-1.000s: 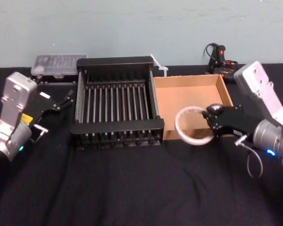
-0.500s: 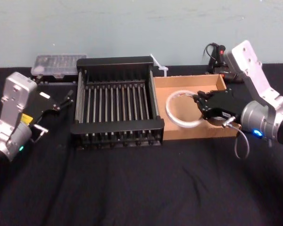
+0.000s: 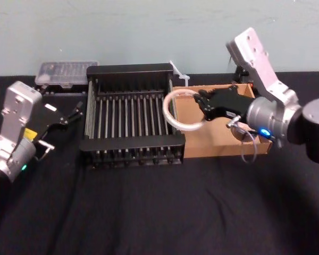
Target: Pick up the white tape and place it into the black box , Pick up the silver tape and place it into the brown box.
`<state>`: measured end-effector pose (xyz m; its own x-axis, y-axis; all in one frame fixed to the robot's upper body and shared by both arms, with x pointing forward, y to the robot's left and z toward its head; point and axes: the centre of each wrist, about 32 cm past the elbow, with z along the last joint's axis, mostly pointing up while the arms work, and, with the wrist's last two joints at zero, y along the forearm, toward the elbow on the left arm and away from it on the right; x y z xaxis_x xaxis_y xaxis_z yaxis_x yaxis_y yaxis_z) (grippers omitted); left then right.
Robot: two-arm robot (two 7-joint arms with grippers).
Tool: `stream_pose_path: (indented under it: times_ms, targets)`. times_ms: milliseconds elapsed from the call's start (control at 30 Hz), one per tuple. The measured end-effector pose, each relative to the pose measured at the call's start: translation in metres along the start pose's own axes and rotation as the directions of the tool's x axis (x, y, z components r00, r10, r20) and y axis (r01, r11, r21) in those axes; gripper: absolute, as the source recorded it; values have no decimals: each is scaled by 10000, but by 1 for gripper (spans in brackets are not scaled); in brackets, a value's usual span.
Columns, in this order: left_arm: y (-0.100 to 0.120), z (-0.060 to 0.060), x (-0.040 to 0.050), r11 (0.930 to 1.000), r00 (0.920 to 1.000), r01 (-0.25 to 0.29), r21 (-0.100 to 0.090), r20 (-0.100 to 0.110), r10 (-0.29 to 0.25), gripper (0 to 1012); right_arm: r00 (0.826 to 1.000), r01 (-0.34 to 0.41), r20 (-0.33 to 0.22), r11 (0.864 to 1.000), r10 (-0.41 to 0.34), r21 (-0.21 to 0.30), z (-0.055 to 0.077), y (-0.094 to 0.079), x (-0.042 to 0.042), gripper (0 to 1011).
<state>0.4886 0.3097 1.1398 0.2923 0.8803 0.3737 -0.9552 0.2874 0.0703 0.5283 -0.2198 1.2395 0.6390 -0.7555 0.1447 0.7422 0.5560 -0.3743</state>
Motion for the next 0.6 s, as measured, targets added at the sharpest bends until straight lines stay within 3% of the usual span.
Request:
stream_pose_path:
  times_ms: [600]
  targets:
    - [0,0,0,10000,10000,0,-1,0,0,1001,9987,-460,211,9989,457,114,152,384,-77,97]
